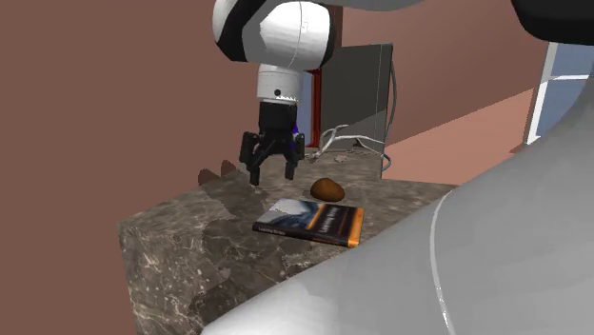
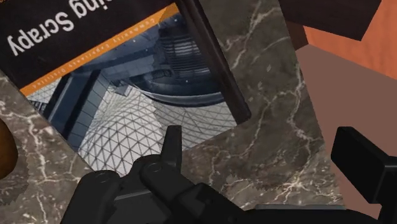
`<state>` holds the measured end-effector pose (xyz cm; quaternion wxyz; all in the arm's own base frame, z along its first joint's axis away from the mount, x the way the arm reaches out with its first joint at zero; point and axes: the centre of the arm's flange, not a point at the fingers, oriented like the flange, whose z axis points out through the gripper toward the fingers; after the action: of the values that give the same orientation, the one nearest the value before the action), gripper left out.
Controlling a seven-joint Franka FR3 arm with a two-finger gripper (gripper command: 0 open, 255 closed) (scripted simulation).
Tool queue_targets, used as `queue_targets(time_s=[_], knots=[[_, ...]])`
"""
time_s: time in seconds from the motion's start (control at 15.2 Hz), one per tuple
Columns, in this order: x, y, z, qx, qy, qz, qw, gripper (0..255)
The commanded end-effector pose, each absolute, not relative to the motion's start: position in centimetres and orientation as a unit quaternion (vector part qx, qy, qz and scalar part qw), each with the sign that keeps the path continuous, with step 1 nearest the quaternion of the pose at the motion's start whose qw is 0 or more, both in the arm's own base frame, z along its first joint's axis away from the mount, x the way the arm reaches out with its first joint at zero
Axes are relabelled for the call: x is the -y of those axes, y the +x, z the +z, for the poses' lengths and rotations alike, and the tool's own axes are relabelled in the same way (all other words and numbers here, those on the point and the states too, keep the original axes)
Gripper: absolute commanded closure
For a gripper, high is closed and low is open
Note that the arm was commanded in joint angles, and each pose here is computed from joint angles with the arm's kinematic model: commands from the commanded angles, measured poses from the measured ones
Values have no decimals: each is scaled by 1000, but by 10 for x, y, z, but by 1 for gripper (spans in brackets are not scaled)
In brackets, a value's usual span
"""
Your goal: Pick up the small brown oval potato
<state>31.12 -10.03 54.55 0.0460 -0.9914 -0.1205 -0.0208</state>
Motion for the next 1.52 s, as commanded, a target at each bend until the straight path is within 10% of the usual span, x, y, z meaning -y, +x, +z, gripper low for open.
queue_targets(time_s=[0.0,1.45], knots=[[128,310,538,138,-989,-33,48,0],[344,369,458,268,-953,-126,67,0]])
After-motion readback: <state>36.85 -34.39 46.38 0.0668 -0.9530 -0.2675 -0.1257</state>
